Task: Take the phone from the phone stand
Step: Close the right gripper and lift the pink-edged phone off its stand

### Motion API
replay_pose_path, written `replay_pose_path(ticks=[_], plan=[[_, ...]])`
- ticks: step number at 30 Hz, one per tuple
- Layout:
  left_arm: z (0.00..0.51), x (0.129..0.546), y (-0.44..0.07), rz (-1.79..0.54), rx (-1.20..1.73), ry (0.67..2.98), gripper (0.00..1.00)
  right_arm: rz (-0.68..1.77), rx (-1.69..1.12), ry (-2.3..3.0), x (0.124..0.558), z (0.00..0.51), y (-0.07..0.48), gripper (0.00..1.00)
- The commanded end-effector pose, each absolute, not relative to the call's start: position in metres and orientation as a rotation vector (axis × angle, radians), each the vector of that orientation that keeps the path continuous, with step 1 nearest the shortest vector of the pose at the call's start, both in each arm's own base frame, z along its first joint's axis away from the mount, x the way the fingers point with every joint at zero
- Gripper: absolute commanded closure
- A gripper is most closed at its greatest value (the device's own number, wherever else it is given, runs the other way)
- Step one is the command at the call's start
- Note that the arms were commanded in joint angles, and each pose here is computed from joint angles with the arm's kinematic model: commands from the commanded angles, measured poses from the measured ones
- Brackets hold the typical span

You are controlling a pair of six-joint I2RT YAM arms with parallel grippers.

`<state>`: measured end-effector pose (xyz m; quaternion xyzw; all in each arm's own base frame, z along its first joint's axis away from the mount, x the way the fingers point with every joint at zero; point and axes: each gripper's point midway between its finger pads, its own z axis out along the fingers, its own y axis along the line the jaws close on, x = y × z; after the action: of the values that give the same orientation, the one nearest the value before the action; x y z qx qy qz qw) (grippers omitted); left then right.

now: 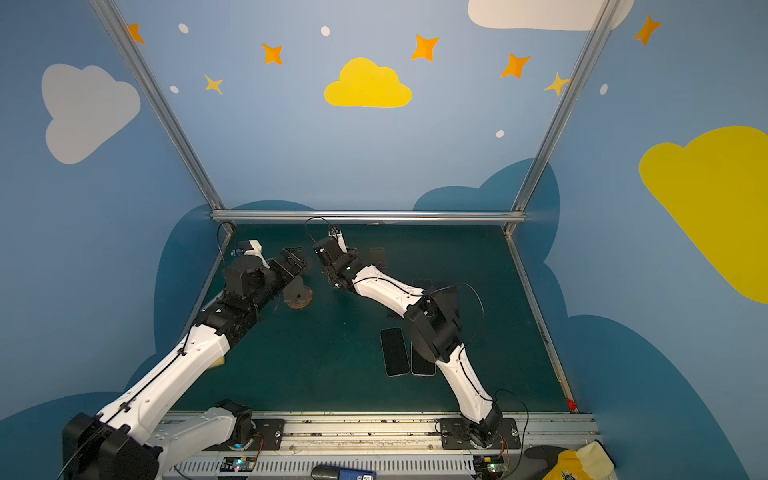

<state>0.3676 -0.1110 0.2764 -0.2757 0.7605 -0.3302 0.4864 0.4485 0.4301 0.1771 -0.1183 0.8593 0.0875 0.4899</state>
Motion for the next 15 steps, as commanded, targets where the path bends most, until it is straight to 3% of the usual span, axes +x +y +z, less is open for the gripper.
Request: replay_pose_path(ticks=[1,15], plan=[[0.279,0.369,-0.112,-0.809,-0.639,1.842,0.0,0.308,-0.251,1.962,0.441,0.244,0.43,0.37],[0.279,0.369,-0.121,-0.841,-0.608,1.854,0.0,0.282,-0.308,1.92,0.411,0.277,0.402,0.38]])
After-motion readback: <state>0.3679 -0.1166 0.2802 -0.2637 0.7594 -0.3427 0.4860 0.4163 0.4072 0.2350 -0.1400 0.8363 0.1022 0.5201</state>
